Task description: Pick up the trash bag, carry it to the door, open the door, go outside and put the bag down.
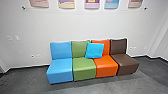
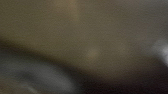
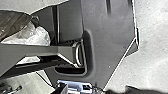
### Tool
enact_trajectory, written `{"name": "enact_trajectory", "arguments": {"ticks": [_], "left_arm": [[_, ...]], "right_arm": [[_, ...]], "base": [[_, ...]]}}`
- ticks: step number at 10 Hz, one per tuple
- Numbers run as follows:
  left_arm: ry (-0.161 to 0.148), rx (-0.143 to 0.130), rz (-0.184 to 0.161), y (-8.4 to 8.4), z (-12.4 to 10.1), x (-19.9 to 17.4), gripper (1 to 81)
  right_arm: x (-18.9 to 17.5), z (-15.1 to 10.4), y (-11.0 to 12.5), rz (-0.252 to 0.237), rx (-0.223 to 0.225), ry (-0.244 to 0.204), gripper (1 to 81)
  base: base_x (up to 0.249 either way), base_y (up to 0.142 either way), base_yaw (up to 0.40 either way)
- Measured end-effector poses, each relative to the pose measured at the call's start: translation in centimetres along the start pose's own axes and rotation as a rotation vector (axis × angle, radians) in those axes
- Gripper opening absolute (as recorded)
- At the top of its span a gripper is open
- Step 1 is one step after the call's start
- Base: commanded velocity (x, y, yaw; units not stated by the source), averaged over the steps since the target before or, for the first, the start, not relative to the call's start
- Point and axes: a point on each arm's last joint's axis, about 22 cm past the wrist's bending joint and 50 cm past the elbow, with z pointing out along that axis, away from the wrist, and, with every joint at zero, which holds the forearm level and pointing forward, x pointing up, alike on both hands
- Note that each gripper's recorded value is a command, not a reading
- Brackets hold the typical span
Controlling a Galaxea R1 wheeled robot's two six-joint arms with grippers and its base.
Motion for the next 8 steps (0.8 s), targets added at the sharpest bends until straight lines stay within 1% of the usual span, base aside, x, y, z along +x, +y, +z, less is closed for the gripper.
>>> {"name": "enact_trajectory", "arguments": {"ticks": [2, 3, 4, 5, 7, 8], "left_arm": [[0.001, 0.029, -0.012, -1.1, -0.1, -1.4, 1.0], [-0.003, 0.039, -0.019, -1.4, -0.1, -2.3, 1.0], [-0.01, 0.038, -0.022, -1.2, 0.1, -3.3, 1.0], [-0.018, 0.036, -0.026, -1.0, 0.2, -4.2, 1.0], [-0.027, 0.037, -0.031, -1.0, 0.3, -5.4, 1.0], [-0.025, 0.037, -0.028, -1.0, 0.2, -5.4, 1.0]], "right_arm": [[-2.6, 0.6, 0.5, 0.011, -0.024, -0.009, 81.1], [-3.3, 0.9, 1.0, 0.014, -0.043, -0.003, 81.1], [-4.0, 1.4, 1.2, 0.019, -0.061, 0.004, 81.1], [-5.4, 1.9, 0.8, 0.025, -0.06, -0.002, 81.1], [-8.2, 2.7, -0.6, 0.025, -0.044, -0.03, 81.1], [-8.1, 2.7, -0.5, 0.02, -0.045, -0.025, 81.1]], "base": [[0.0, 0.0, 0.0], [0.0, 0.0, 0.0], [0.0, 0.0, 0.0], [0.0, 0.0, 0.0], [0.0, 0.0, 0.0], [0.0, 0.0, 0.0]]}}
